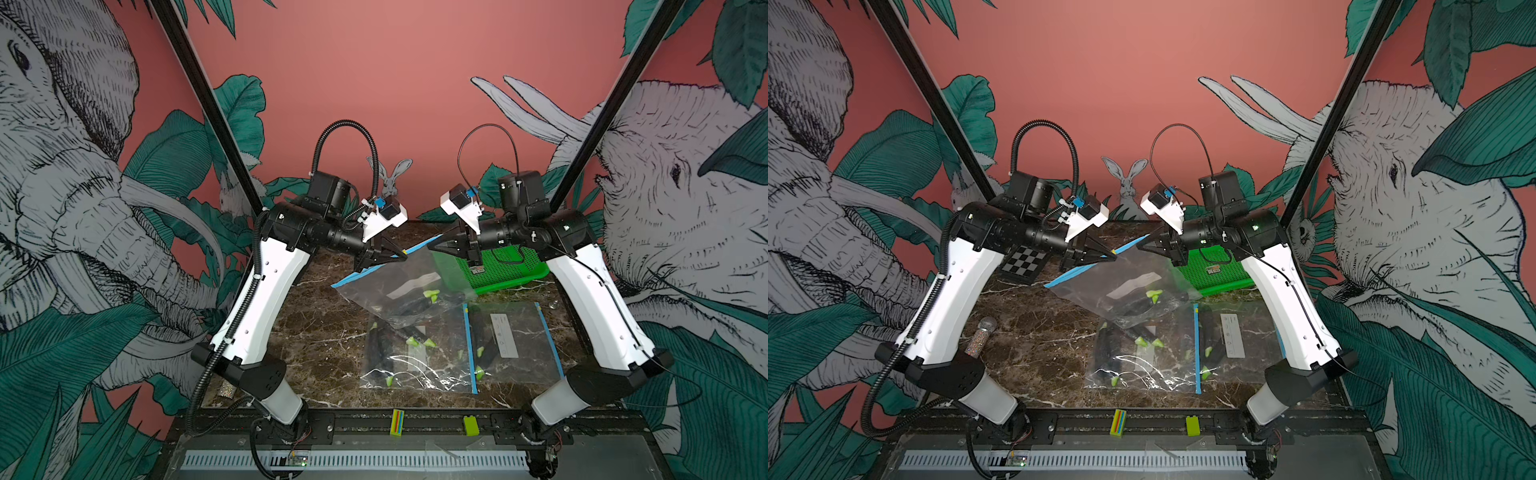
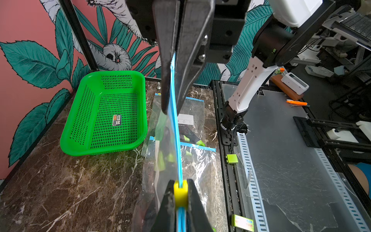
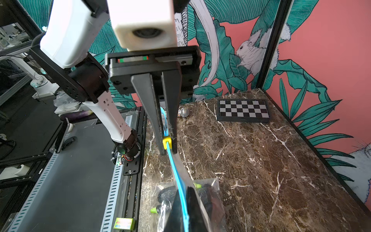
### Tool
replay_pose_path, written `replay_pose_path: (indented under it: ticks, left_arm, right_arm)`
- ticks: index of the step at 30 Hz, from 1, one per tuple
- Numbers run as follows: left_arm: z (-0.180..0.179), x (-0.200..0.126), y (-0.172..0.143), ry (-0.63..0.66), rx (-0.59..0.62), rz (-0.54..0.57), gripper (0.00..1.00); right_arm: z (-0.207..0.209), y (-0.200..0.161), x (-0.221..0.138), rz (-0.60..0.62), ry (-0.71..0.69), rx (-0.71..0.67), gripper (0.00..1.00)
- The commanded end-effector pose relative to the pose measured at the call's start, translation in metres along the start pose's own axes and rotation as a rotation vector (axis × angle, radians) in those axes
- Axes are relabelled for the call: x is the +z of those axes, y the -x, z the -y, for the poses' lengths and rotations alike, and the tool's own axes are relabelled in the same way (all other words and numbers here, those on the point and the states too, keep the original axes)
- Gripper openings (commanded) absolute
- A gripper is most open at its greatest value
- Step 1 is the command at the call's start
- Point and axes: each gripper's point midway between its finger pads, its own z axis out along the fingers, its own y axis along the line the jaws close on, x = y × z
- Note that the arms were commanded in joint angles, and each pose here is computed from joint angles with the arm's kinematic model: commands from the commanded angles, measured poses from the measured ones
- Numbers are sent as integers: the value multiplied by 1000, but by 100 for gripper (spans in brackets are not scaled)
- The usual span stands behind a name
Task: Place the eggplant in a zip-top bag and seal the zipper
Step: Zip the zipper on the zipper food storage bag.
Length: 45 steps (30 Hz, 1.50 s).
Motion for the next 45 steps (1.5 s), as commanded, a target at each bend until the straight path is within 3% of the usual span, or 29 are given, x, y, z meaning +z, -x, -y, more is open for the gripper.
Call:
replay_pose_path:
  ticks: [1, 45]
  left_arm:
    - [6, -10, -2, 34, -6, -26, 6]
    - [-4, -27, -38, 201, -112, -136, 12]
  right_arm:
    - [-10, 13, -19, 37, -36, -59, 0]
    - [43, -7, -77, 112, -314, 77, 0]
